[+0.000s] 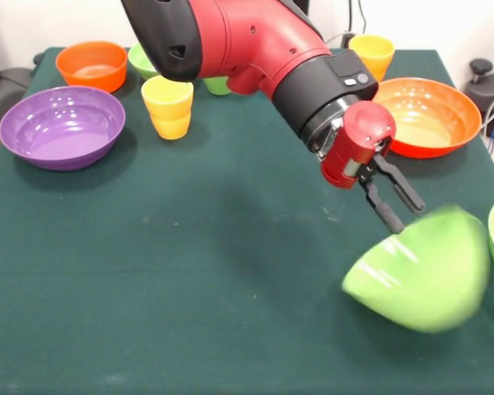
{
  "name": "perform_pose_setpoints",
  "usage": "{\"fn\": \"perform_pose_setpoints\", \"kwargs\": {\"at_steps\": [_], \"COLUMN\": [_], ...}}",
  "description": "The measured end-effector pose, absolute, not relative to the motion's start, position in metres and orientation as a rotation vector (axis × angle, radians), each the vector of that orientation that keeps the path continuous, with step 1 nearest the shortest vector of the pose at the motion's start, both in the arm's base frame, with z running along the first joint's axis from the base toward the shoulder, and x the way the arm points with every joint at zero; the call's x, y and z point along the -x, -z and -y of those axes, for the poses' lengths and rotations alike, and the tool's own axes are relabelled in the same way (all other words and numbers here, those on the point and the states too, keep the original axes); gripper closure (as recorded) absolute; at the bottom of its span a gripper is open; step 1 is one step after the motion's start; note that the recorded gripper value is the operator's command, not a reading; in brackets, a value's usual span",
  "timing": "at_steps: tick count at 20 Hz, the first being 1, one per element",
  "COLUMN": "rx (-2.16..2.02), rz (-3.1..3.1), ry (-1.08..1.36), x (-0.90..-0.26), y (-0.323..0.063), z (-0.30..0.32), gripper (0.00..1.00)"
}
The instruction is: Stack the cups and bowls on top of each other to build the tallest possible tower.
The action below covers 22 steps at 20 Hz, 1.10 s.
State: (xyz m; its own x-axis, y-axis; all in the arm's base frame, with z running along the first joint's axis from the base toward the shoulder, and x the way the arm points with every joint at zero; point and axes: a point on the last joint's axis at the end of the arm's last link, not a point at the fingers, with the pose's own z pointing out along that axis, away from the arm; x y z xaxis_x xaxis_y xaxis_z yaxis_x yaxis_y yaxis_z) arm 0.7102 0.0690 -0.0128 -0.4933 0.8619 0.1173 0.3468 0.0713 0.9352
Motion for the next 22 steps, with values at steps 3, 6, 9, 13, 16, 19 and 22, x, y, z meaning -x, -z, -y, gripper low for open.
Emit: {"fn": "perform_pose_setpoints", "kwargs": {"at_steps": [3, 6, 9, 13, 16, 19, 22], "rx": [-1.166, -1.151, -1.135, -1.124, -1.124, -1.122, -1.134], "rz": [-1.891, -1.902, -1.917, -1.926, -1.926, -1.927, -1.946], "ry": [-1.436, -1.448, -1.446, -1.443, -1.442, -1.441, -1.398], "x": [-0.706, -0.701, -0.699, -0.698, -0.698, -0.698, -0.700], "y": [0.017, 0.023, 0.025, 0.026, 0.026, 0.025, 0.024], "z": [-0.069, -0.071, -0.071, -0.070, -0.070, -0.070, -0.067], "gripper": [0.00, 0.00, 0.00, 0.00, 0.00, 0.00, 0.00]}}
